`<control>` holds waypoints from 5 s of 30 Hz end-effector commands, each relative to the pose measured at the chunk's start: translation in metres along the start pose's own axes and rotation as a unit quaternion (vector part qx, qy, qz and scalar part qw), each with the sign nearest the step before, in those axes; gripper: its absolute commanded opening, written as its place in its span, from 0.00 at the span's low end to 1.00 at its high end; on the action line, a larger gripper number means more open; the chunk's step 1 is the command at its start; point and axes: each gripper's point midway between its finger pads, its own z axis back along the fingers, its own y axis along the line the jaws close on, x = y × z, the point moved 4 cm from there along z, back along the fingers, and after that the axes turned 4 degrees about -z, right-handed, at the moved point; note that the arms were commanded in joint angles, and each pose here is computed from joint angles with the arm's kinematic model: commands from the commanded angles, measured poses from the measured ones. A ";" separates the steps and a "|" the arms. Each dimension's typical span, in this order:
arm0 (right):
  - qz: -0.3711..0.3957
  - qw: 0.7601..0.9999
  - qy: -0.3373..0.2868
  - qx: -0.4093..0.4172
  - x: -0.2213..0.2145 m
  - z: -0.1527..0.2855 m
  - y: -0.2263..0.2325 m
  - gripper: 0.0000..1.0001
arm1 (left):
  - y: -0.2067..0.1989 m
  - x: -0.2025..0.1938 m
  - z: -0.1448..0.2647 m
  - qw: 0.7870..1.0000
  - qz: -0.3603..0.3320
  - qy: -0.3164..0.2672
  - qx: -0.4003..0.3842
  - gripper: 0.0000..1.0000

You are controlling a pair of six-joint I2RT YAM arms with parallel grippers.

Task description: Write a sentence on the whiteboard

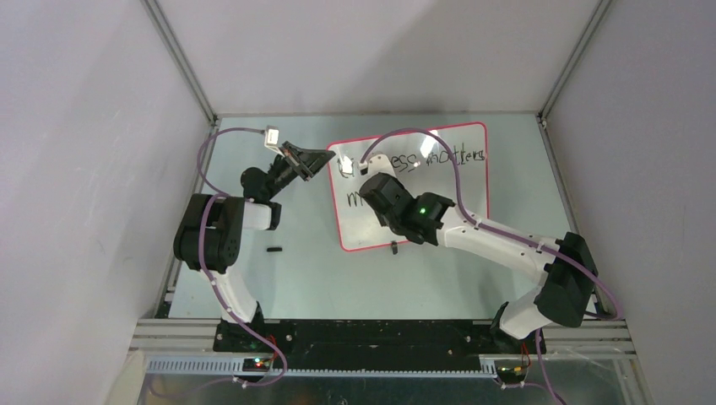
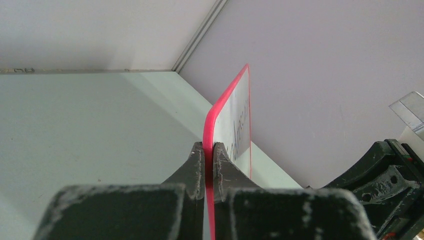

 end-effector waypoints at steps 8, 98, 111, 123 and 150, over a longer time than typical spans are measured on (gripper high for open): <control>-0.007 1.000 0.014 -0.007 -0.001 0.003 0.001 0.00 | -0.005 0.003 -0.002 0.999 -0.046 0.002 -0.024 0.00; -0.024 0.999 0.001 -0.034 0.008 0.004 -0.030 0.00 | -0.005 0.003 -0.002 0.999 -0.047 0.001 -0.024 0.00; -0.017 0.999 0.021 -0.027 -0.011 0.009 -0.023 0.00 | -0.005 0.003 -0.002 0.999 -0.047 0.002 -0.025 0.00; -0.015 1.000 0.009 -0.019 -0.007 0.011 -0.021 0.00 | -0.005 0.003 -0.002 0.999 -0.047 0.002 -0.024 0.00; -0.017 0.999 -0.023 -0.026 0.023 0.007 -0.030 0.00 | -0.005 0.002 -0.002 0.999 -0.047 0.002 -0.024 0.00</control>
